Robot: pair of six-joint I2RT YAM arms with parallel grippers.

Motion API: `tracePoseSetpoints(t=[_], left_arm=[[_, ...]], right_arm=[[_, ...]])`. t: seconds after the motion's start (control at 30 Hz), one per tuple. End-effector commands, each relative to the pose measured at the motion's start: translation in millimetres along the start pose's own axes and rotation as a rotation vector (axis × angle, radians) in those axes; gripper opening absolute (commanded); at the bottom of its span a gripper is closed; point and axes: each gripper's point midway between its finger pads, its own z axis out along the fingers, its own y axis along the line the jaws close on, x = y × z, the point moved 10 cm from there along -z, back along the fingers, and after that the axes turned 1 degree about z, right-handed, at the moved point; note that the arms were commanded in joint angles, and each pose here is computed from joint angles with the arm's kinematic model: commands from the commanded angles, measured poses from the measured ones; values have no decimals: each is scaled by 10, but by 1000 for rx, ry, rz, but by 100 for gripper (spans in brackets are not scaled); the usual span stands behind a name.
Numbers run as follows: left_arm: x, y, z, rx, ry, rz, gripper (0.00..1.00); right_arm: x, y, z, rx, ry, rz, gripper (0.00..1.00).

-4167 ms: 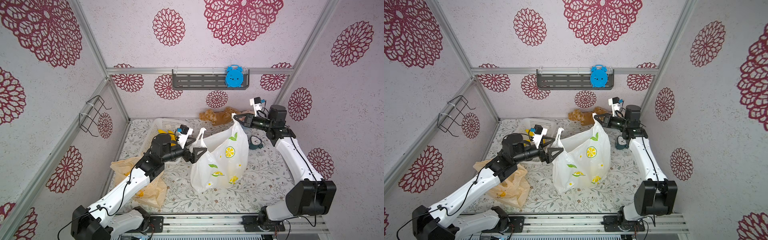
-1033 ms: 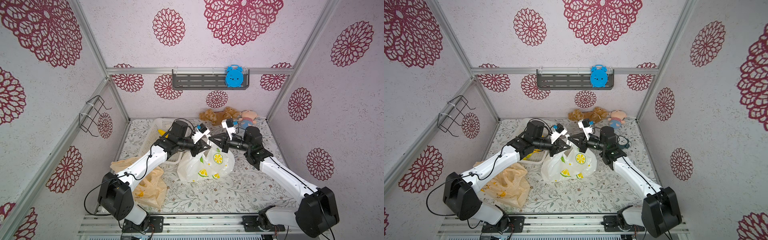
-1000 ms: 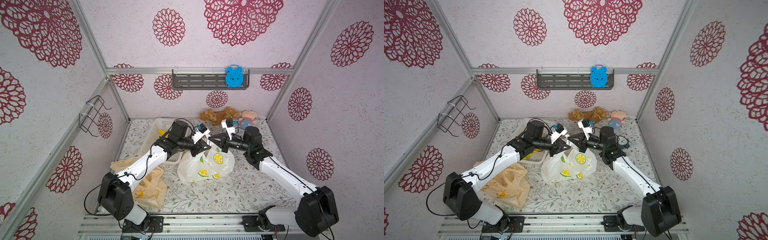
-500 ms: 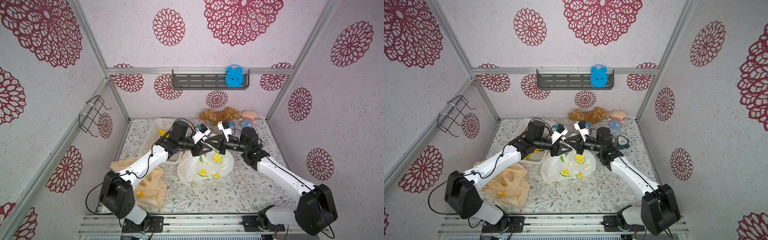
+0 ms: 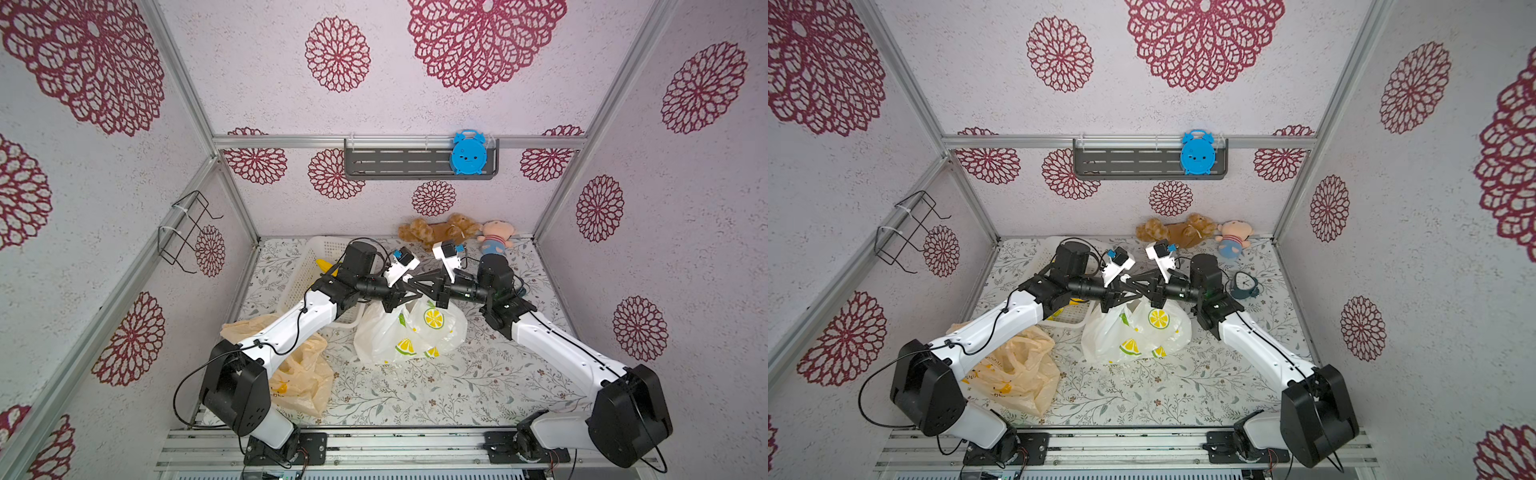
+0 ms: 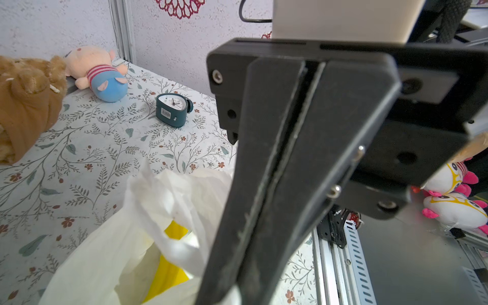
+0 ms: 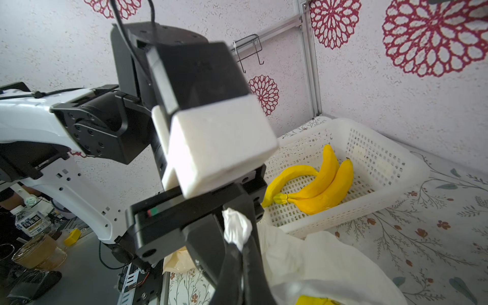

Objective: Place the banana into a plastic bag & tie a knot
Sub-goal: Cross the plastic bag at the center of the board.

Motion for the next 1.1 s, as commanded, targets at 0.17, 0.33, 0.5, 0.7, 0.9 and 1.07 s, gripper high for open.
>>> tracePoseSetpoints(t=[0.17,0.33,0.5,0.7,0.9,1.07], left_arm=[[26,-4,-9,-29,-41,32,0],[40,-1,-34,-89,-97,67,0],[66,-37,-69,-104,-153,121,0],[65,-158,-151,-64,-202,211,0],[63,-205,-180,-48,-211,266,0],[63,-209,-174,-34,-212,273,0]], right_arm=[[-290,134,-185,93,3,-12,39],[-475,76,-458,131,-82,79,58],[-476,-154,-583,242,-104,216,62],[-279,-549,-502,273,-35,388,61],[-202,-827,-303,174,10,494,60],[-200,-937,-84,80,52,540,56]])
